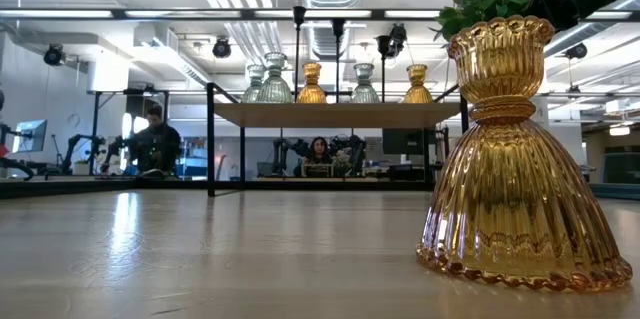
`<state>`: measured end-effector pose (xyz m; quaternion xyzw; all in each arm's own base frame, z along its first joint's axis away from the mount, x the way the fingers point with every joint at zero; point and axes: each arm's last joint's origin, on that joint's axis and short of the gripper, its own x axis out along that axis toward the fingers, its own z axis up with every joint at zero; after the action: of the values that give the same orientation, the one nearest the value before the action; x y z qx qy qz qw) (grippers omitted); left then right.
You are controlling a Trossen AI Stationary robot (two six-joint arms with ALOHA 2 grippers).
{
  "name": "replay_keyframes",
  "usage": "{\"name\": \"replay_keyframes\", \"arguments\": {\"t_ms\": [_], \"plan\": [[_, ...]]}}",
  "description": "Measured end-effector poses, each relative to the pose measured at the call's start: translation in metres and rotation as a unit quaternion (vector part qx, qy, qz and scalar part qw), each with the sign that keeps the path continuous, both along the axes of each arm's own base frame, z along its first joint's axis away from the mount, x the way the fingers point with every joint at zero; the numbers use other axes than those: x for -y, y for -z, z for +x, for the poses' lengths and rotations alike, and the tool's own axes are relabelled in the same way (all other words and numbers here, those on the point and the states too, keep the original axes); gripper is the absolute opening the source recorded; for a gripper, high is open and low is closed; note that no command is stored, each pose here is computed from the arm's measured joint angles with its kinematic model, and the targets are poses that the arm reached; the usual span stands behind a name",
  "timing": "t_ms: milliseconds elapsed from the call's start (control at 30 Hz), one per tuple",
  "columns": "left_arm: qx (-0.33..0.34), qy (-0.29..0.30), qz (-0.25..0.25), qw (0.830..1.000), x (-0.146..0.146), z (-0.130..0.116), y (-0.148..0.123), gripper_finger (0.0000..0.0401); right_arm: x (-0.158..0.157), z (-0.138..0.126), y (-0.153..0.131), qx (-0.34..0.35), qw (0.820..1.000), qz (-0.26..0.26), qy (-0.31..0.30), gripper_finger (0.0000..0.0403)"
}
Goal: Pick & Place candle stick holders
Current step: Put the yellow candle holder on the shelf
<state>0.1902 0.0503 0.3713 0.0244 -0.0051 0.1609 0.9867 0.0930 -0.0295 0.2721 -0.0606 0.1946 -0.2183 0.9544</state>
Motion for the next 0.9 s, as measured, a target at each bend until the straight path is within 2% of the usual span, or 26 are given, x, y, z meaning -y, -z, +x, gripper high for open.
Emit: {"name": "replay_keyframes", "arguments": {"t_ms": [133, 267, 467, 533, 567, 700, 900], "plan": [[-0.028, 0.062, -0.038, 0.997, 0.011, -0.029, 0.0, 0.0188, 0.0, 0.0, 0.0, 0.0, 1.0, 0.0, 0.0, 0.0052], [0.001, 0.121, -0.083, 0.989, 0.02, -0.049, -0.007, 0.0142, 0.0, 0.0, 0.0, 0.0, 1.0, 0.0, 0.0, 0.0052], [0.033, 0.134, -0.113, 0.984, 0.024, -0.064, -0.013, 0.0127, 0.0, 0.0, 0.0, 0.0, 1.0, 0.0, 0.0, 0.0052], [0.024, 0.142, -0.122, 0.982, 0.025, -0.068, -0.013, 0.0127, 0.0, 0.0, 0.0, 0.0, 1.0, 0.0, 0.0, 0.0052], [0.01, 0.141, -0.119, 0.983, 0.027, -0.071, -0.01, 0.0127, 0.0, 0.0, 0.0, 0.0, 1.0, 0.0, 0.0, 0.0052], [-0.015, 0.163, -0.048, 0.985, 0.029, -0.076, 0.012, 0.0126, 0.0, 0.0, 0.0, 0.0, 1.0, 0.0, 0.0, 0.0052], [0.018, 0.205, 0.001, 0.979, 0.035, -0.081, 0.072, 0.0126, 0.0, 0.0, 0.0, 0.0, 1.0, 0.0, 0.0, 0.0052]]}}
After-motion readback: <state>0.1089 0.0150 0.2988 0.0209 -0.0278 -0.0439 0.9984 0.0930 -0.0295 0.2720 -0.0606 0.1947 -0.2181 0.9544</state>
